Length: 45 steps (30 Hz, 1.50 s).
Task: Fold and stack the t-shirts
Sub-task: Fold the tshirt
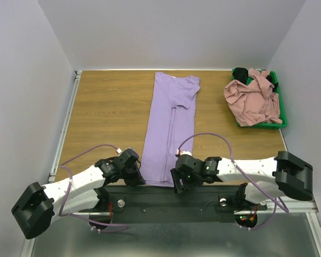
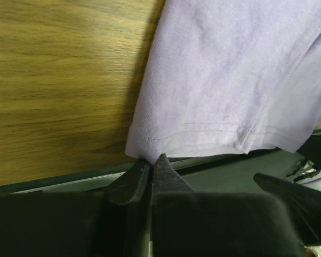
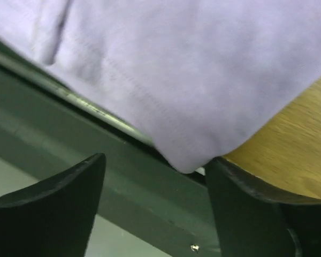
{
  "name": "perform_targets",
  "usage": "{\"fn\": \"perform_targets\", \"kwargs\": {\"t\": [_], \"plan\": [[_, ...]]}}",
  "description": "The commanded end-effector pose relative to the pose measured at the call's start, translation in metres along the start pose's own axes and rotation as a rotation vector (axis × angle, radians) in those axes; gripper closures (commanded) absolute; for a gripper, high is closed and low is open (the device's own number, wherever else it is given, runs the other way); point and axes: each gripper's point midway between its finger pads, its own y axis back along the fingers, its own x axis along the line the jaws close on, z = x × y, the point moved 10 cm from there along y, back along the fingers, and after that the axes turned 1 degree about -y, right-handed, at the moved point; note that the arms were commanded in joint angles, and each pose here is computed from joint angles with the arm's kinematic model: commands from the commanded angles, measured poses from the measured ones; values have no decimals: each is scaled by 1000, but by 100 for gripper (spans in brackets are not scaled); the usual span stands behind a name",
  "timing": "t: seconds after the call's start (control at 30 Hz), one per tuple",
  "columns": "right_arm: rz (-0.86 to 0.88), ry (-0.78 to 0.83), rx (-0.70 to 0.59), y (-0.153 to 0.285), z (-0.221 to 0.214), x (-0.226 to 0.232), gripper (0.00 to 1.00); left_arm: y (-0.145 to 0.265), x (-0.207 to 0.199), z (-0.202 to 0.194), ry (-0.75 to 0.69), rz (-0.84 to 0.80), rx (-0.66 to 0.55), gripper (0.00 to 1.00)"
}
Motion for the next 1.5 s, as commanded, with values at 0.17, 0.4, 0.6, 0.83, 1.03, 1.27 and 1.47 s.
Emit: {"fn": "perform_targets", "kwargs": {"t": [0.17,0.4,0.6,0.83,1.03,1.27,1.47], "plan": [[-162,-73,-169,-5,20,1,61,0,1,10,-23,64,-114,100],[-198,-76,-238,1,30,4,100,5,-14,17,-50,-30,-159,100],[-230,-70,-321,13,41,5,100,13,-39,33,-79,-105,-263,100],[-308,-122,-440,24,76,2,99,25,-85,72,-82,-177,-428,100],[-403,-135,-508,25,120,-13,100,18,-119,114,-114,-199,-498,100],[-455,-196,-661,32,173,-29,100,13,-156,170,-154,-187,-578,100],[-396,-194,-661,24,213,-49,100,4,-168,202,-162,-175,-598,100]]}}
